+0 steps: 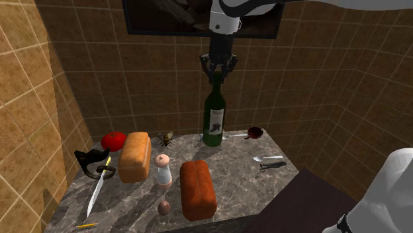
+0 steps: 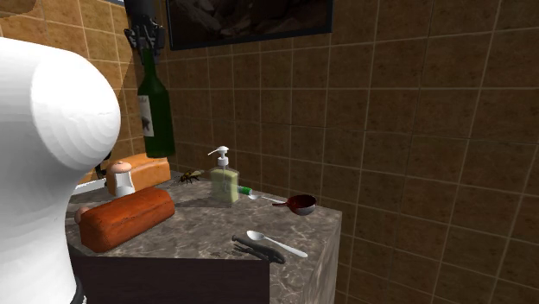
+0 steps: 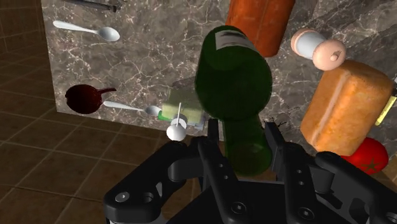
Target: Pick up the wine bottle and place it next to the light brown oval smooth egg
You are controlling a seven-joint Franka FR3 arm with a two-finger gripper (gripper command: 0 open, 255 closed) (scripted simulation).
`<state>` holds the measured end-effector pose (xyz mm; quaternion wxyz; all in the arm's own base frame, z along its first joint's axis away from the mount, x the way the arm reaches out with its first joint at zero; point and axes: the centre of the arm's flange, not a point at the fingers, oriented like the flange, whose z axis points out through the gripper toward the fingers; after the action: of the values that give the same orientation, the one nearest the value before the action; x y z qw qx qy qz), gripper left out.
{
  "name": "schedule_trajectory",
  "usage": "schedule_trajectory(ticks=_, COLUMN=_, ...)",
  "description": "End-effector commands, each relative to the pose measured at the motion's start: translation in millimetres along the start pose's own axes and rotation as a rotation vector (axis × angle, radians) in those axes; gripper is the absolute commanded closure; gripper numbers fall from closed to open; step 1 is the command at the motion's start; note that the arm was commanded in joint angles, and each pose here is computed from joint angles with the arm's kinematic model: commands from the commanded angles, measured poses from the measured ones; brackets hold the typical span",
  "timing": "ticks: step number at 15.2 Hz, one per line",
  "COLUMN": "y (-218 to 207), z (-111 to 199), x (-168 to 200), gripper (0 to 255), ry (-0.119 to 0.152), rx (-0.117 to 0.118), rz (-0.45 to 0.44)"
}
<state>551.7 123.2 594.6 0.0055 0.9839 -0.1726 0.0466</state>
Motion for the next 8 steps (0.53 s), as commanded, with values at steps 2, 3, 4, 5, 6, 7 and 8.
schedule_trajectory(ticks=2, y=-41, z=16, x=-9, gripper=255, ry=0.001, rx=0.001, rz=0.001)
schedule_trajectory(ticks=3, y=-53, z=21, x=-12, gripper=255, ry=0.001, rx=0.001, rz=0.001)
schedule_trajectory(ticks=4, y=-65, z=25, x=-15, gripper=255, ry=0.001, rx=0.001, rz=0.001)
schedule_trajectory(ticks=5, y=-77, z=29, x=-18, gripper=255, ry=0.001, rx=0.001, rz=0.001)
schedule_trajectory(ticks=6, y=-89, z=34, x=-21, gripper=255, ry=0.001, rx=0.001, rz=0.001)
schedule_trajectory(ticks=7, y=-101, z=38, x=-24, gripper=255, ry=0.001, rx=0.001, rz=0.001)
schedule_trajectory(ticks=8, y=-113, z=42, x=-27, gripper=255, ry=0.001, rx=0.001, rz=0.001)
